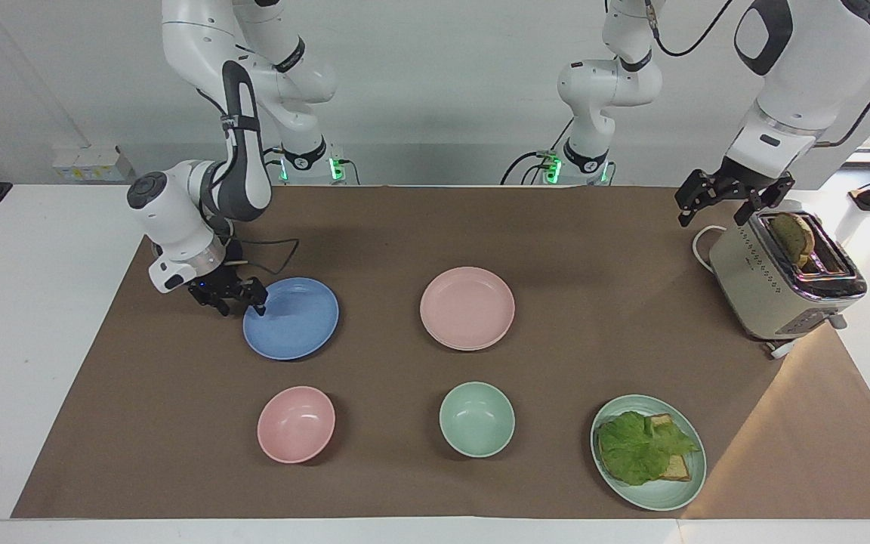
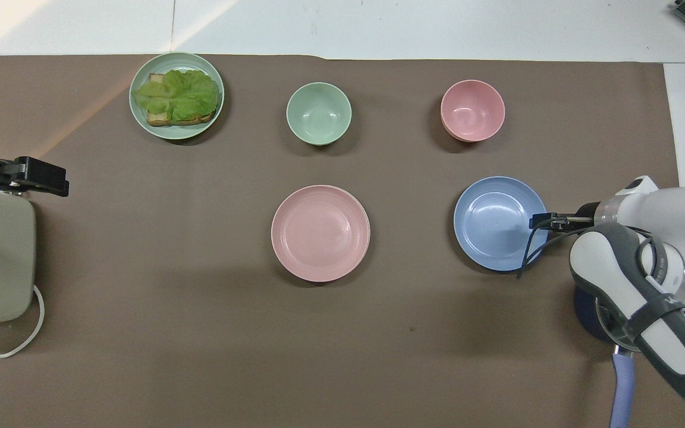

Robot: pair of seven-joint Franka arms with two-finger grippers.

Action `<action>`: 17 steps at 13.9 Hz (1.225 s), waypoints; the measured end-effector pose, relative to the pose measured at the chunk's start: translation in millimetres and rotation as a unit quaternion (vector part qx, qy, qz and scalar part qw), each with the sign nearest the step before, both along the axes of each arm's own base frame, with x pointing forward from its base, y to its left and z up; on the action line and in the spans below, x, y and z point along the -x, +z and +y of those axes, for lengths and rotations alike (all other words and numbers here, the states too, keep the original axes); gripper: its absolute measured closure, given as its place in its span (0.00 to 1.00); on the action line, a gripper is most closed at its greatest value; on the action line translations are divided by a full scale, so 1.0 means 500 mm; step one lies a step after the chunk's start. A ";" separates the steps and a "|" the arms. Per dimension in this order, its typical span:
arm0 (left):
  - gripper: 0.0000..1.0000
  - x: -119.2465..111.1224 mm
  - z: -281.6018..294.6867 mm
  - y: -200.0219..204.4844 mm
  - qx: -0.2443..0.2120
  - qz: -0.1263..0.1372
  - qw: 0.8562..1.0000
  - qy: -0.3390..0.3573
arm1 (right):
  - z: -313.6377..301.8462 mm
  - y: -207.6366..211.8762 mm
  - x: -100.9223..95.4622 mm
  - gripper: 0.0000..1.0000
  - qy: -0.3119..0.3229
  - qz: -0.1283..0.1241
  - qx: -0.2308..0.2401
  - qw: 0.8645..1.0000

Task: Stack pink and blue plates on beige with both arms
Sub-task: 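Reach the right gripper to the rim of the blue plate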

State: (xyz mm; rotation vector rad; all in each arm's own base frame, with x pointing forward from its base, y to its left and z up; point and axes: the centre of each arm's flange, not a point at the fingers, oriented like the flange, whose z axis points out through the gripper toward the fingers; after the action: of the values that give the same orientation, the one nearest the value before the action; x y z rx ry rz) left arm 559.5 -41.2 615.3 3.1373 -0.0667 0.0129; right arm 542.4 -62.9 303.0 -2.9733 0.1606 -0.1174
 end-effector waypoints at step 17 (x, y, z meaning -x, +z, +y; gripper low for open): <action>0.00 0.000 0.000 0.000 0.000 0.000 1.000 0.000 | 0.074 0.243 -0.016 0.97 0.028 -0.014 -0.059 0.998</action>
State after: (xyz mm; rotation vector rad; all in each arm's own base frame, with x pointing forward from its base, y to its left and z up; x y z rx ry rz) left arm 559.5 -41.2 615.3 3.1373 -0.0668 0.0129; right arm 550.7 -25.9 424.6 -2.8540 0.0770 -0.1381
